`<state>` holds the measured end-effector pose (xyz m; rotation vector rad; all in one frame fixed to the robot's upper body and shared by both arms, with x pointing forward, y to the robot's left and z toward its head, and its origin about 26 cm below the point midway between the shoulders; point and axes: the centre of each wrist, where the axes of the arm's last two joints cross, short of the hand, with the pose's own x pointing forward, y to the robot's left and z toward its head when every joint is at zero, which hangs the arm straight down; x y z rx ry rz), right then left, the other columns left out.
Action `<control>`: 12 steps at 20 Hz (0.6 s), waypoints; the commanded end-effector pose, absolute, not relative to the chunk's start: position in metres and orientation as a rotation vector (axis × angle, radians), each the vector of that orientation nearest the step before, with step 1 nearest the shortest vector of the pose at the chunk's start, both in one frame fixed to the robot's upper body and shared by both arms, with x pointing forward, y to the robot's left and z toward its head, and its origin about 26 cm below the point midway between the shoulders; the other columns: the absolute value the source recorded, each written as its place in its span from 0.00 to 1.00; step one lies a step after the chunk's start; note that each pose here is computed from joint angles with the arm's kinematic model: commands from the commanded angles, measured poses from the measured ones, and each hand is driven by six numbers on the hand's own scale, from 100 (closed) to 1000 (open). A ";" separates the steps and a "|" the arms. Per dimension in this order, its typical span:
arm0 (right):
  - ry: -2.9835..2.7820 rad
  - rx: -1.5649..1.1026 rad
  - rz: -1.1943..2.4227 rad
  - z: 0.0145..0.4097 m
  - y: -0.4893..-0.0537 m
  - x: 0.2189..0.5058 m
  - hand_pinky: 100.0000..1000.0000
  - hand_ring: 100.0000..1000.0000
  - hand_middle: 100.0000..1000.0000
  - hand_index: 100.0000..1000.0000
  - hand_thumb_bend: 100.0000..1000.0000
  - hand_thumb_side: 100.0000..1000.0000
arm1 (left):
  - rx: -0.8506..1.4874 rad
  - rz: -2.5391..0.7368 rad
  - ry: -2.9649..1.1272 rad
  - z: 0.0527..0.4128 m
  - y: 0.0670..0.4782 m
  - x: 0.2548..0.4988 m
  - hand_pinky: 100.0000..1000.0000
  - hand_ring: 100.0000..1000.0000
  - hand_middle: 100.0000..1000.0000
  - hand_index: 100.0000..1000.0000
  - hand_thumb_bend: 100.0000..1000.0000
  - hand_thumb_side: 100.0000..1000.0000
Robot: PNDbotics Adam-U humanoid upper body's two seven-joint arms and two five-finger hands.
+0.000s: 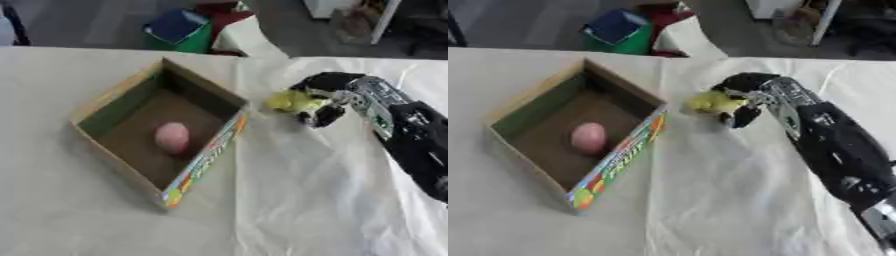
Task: Pick up objects on the table and place them in the box.
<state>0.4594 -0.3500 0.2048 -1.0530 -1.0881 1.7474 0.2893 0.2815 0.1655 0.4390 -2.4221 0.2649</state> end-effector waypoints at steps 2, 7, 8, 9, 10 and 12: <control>-1.124 -1.059 1.698 0.201 -0.356 0.458 0.50 0.64 0.35 0.44 0.00 0.14 | 0.446 0.247 -2.444 0.172 0.281 0.288 0.46 0.59 0.58 0.70 0.00 0.90; -1.162 -1.068 1.635 0.199 -0.358 0.458 0.45 0.58 0.27 0.35 0.00 0.14 | 0.449 0.244 -2.438 0.172 0.281 0.288 0.46 0.59 0.58 0.70 0.00 0.90; -1.167 -1.066 1.626 0.199 -0.358 0.458 0.45 0.57 0.26 0.34 0.00 0.14 | 0.450 0.243 -2.438 0.172 0.282 0.287 0.46 0.59 0.58 0.70 0.00 0.90; -1.172 -1.060 1.617 0.199 -0.358 0.458 0.44 0.57 0.26 0.33 0.00 0.13 | 0.451 0.242 -2.438 0.172 0.282 0.287 0.46 0.59 0.58 0.70 0.00 0.90; -1.178 -1.055 1.610 0.200 -0.359 0.458 0.44 0.57 0.26 0.33 0.00 0.13 | 0.451 0.239 -2.438 0.172 0.282 0.287 0.46 0.59 0.58 0.70 0.00 0.90; -1.188 -1.050 1.600 0.204 -0.359 0.457 0.43 0.55 0.25 0.33 0.00 0.13 | 0.452 0.236 -2.437 0.172 0.281 0.287 0.46 0.59 0.58 0.70 0.00 0.90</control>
